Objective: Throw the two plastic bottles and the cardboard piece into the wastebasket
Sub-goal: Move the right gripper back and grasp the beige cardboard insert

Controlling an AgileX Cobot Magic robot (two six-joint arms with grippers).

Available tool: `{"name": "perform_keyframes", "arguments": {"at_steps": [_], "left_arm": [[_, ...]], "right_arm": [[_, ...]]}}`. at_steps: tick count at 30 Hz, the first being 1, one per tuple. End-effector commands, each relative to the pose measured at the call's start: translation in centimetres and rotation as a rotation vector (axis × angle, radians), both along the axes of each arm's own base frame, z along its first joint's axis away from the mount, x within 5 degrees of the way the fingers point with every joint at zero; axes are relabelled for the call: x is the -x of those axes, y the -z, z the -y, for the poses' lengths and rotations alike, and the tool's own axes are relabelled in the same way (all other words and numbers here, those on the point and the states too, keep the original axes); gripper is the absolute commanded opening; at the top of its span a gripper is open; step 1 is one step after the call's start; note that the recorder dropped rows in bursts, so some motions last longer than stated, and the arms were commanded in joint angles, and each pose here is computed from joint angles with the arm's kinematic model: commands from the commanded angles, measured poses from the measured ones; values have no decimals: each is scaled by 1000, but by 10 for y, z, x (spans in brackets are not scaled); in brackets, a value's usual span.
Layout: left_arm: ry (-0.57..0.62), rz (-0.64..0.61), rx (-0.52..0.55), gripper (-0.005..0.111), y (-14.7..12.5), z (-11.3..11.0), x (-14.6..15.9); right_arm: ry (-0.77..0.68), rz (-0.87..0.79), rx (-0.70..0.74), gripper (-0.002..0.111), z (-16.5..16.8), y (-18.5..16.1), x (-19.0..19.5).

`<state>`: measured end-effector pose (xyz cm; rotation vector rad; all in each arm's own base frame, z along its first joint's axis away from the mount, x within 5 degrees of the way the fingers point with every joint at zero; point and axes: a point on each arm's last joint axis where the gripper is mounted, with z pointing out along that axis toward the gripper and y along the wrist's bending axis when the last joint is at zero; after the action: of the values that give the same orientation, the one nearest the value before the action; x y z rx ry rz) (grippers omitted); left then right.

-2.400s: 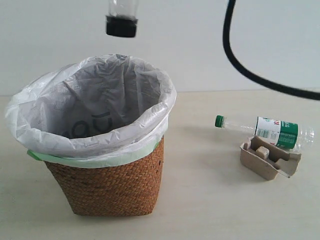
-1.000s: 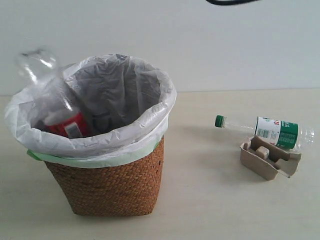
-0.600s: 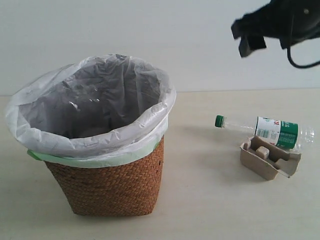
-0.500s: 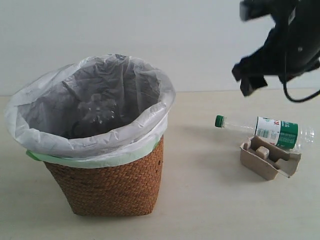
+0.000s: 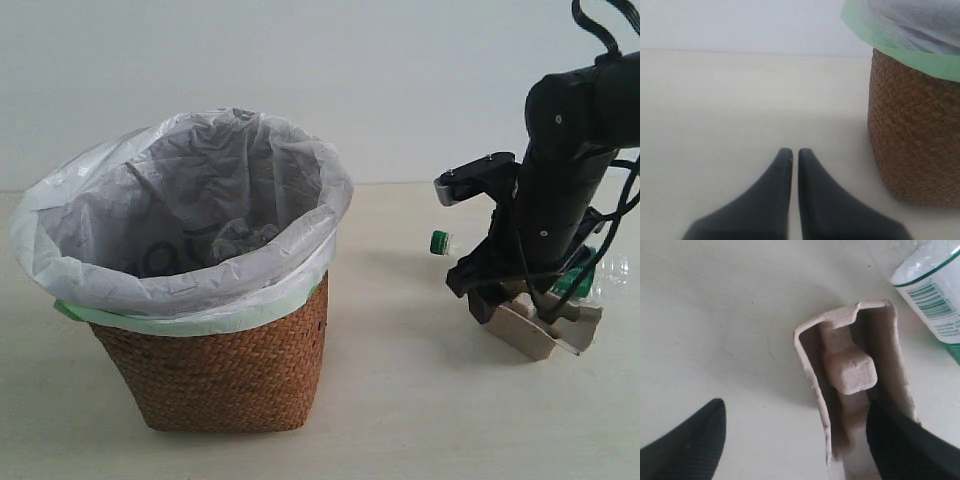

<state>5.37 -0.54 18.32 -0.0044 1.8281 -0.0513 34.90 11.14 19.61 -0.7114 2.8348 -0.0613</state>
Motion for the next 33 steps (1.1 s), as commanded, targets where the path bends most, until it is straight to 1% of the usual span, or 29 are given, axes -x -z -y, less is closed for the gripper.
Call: {"name": "perform_keyframes", "arguments": {"at_steps": [1,4,8,11,13,16,17,18,19,20,21,25,33], "left_arm": [[-2,0,-7,4,1,0,0],[-2,0,-7,4,1,0,0],[-2,0,-7,4,1,0,0],[-2,0,-7,4,1,0,0],[-2,0,-7,4,1,0,0],[-2,0,-7,4,1,0,0],[-2,0,-7,4,1,0,0],[-2,0,-7,4,1,0,0],[-2,0,-7,4,1,0,0],[-2,0,-7,4,1,0,0],[-2,0,-7,4,1,0,0],[-2,0,-7,4,1,0,0],[-2,0,-7,4,1,0,0]], "right_arm": [[-14,22,20,69,2,12,-8],[4,51,56,69,8,15,-13],[35,43,59,69,21,18,-17],[32,-3,64,69,20,36,-20],[22,-42,8,69,13,53,-21],[25,-71,-9,68,10,67,-22],[25,-79,-6,63,10,71,-22],[25,-81,-6,54,10,71,-22],[25,-81,-6,34,10,70,-22],[26,-80,-6,21,10,67,-21],[26,-68,-9,1,10,61,-21],[22,-10,-26,1,11,37,-19],[28,196,-87,1,16,-42,-5]]}}
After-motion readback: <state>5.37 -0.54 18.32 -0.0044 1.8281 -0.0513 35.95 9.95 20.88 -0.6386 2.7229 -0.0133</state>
